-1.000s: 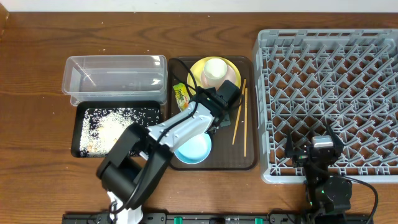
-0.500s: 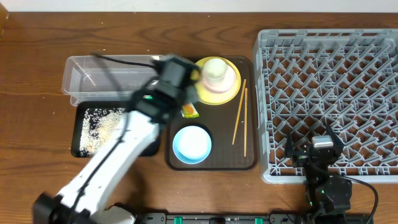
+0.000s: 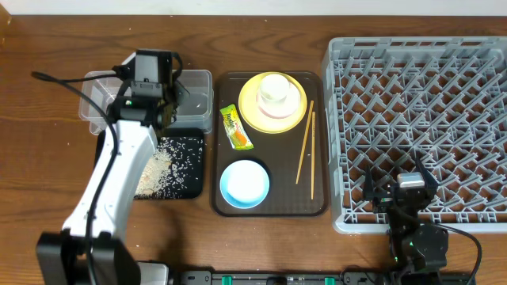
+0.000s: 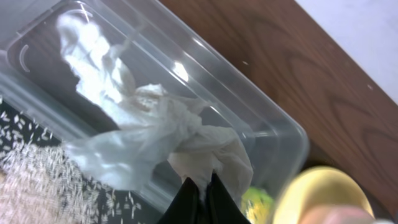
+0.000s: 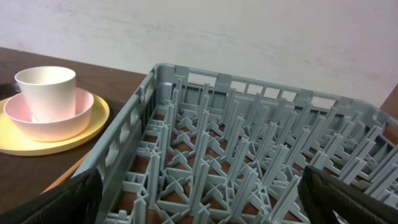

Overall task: Sort waste into correct bins and load items into the dishwasher rack
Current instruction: 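Carry the tissue left and drop it into the clear bin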

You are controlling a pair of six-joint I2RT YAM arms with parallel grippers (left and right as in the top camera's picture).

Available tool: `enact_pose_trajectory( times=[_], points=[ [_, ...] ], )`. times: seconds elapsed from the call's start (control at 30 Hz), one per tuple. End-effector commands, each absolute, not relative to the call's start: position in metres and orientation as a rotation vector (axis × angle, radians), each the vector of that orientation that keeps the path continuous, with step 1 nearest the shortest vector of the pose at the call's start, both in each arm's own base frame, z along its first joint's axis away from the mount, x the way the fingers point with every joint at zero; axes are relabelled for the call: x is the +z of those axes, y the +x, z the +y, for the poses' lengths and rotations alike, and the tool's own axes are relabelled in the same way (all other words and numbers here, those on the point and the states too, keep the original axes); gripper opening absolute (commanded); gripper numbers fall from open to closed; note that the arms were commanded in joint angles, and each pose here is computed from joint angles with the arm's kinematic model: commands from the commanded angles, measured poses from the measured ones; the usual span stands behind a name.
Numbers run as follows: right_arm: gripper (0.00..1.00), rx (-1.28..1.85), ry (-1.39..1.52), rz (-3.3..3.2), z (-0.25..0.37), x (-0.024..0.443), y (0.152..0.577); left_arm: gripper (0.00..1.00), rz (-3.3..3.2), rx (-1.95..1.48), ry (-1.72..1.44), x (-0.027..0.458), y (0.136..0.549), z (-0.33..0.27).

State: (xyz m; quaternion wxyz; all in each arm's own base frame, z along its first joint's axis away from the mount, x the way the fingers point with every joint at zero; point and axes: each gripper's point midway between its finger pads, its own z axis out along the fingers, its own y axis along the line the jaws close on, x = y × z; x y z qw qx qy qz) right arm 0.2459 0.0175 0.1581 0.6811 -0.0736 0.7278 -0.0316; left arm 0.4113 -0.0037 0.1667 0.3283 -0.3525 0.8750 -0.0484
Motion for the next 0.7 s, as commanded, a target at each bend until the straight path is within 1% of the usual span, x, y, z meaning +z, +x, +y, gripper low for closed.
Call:
enact_pose_trajectory(
  times=[0.0, 0.13, 0.23, 0.33, 0.37, 0.4, 0.5, 0.57, 0.6, 0.67],
  points=[
    [0.99, -0.072, -0.170, 1.631, 0.018, 0.158, 0.246, 0.07, 2.294, -0.074, -0.941, 0.152, 0.419, 0.010],
    [0.99, -0.072, -0.170, 1.631, 0.018, 0.158, 0.246, 0.17, 2.301, -0.054, -0.896, 0.139, 0.433, 0.014],
    [0.99, -0.072, -0.170, 1.631, 0.018, 0.158, 0.246, 0.36, 2.301, -0.050, -0.867, 0.135, 0.440, 0.013],
    [0.99, -0.072, -0.170, 1.631, 0.018, 0.158, 0.246, 0.63, 2.295, -0.042, -0.804, 0.141, 0.445, 0.013],
    [0.99, -0.072, -0.170, 1.631, 0.018, 0.158, 0.246, 0.66, 2.294, -0.040, -0.791, 0.143, 0.445, 0.013],
    [0.99, -0.072, -0.170, 1.631, 0.018, 0.158, 0.246, 0.69, 2.293, -0.039, -0.774, 0.147, 0.445, 0.013],
    [0.99, -0.072, -0.170, 1.631, 0.018, 0.158, 0.246, 0.69, 2.311, -0.078, -0.735, 0.159, 0.438, 0.006],
    [0.99, -0.072, -0.170, 1.631, 0.018, 0.158, 0.246, 0.69, 2.349, -0.144, -0.710, 0.167, 0.425, -0.004],
    [0.99, -0.072, -0.170, 1.631, 0.018, 0.158, 0.246, 0.67, 2.380, -0.190, -0.698, 0.169, 0.416, -0.011],
    [0.99, -0.072, -0.170, 1.631, 0.018, 0.158, 0.246, 0.59, 2.444, -0.270, -0.675, 0.172, 0.398, -0.025]
  ],
)
